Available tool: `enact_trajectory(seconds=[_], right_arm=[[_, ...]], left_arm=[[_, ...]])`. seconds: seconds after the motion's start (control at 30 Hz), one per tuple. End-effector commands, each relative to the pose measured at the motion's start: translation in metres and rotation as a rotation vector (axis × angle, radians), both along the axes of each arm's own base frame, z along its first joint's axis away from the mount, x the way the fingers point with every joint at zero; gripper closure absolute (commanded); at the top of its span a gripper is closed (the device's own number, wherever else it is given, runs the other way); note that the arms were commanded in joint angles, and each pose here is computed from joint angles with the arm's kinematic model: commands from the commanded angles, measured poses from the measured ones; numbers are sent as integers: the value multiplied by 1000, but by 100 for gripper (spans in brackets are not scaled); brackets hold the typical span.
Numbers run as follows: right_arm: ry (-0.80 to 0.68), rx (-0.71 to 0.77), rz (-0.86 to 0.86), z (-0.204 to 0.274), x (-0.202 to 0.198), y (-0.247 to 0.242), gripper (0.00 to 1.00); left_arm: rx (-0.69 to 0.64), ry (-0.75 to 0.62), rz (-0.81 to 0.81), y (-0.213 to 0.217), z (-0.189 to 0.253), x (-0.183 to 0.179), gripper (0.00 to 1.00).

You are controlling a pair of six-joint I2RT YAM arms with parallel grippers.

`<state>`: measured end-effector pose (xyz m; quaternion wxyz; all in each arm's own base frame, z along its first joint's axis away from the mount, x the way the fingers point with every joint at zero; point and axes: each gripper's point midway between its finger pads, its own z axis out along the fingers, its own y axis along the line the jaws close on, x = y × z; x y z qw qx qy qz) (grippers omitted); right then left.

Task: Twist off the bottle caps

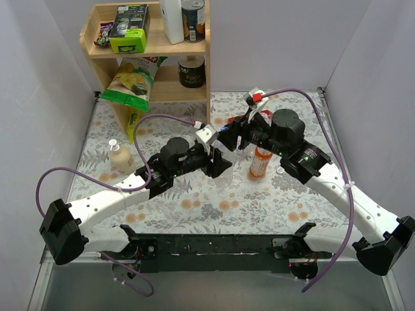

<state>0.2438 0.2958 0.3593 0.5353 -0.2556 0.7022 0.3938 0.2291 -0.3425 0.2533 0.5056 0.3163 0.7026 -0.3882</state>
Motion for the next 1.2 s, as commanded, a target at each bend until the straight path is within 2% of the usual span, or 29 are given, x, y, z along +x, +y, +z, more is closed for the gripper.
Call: enact_trajectory(seconds=[0.0,0.1,0.27,0.33,0.37,0.4,0.47,0.5,0.6,0.67,0.8,0.87,0.9,0.97,1.03,1.17], right_arm=[[-89,85,54,39,-4,11,41],[-85,81,67,36,-4,14,48],[-88,76,89,34,-6,16,53],[-97,78,98,36,-8,16,58],[-107,75,99,37,-8,15,62],[-114,79,117,39,-12,14,70],[-122,81,142,39,-13,12,80],[-124,87,209,39,-22,14,87],[-159,96,320,39,-34,10,94],[-192,90,387,41,-43,8,95],[-290,110,656,46,-89,0,95],[-291,126,723,48,-98,-7,95],[-313,136,807,49,-111,-11,95],[-294,149,871,49,-122,-17,95],[-312,151,926,50,-131,-22,96],[-303,147,896,51,-125,-29,95]], left_arm=[[-34,-38,-27,-6,22,-2,60],[-35,-43,-37,-6,23,-3,60],[-32,-46,-53,-7,22,-5,60],[-35,-50,-58,-7,24,-6,60],[-37,-52,-60,-7,25,-7,60],[-43,-52,-70,-7,27,-9,60],[-53,-60,-91,-8,31,-13,60],[-59,-68,-112,-9,33,-16,60],[-94,-86,-214,-10,44,-33,60],[-118,-91,-311,-11,50,-47,60],[-177,-82,-542,-6,61,-79,60],[-223,-75,-706,3,70,-102,60],[-235,-67,-761,6,71,-110,60],[-255,-54,-860,14,76,-123,60],[-257,-52,-885,17,78,-124,60],[-251,-41,-891,19,78,-122,60]])
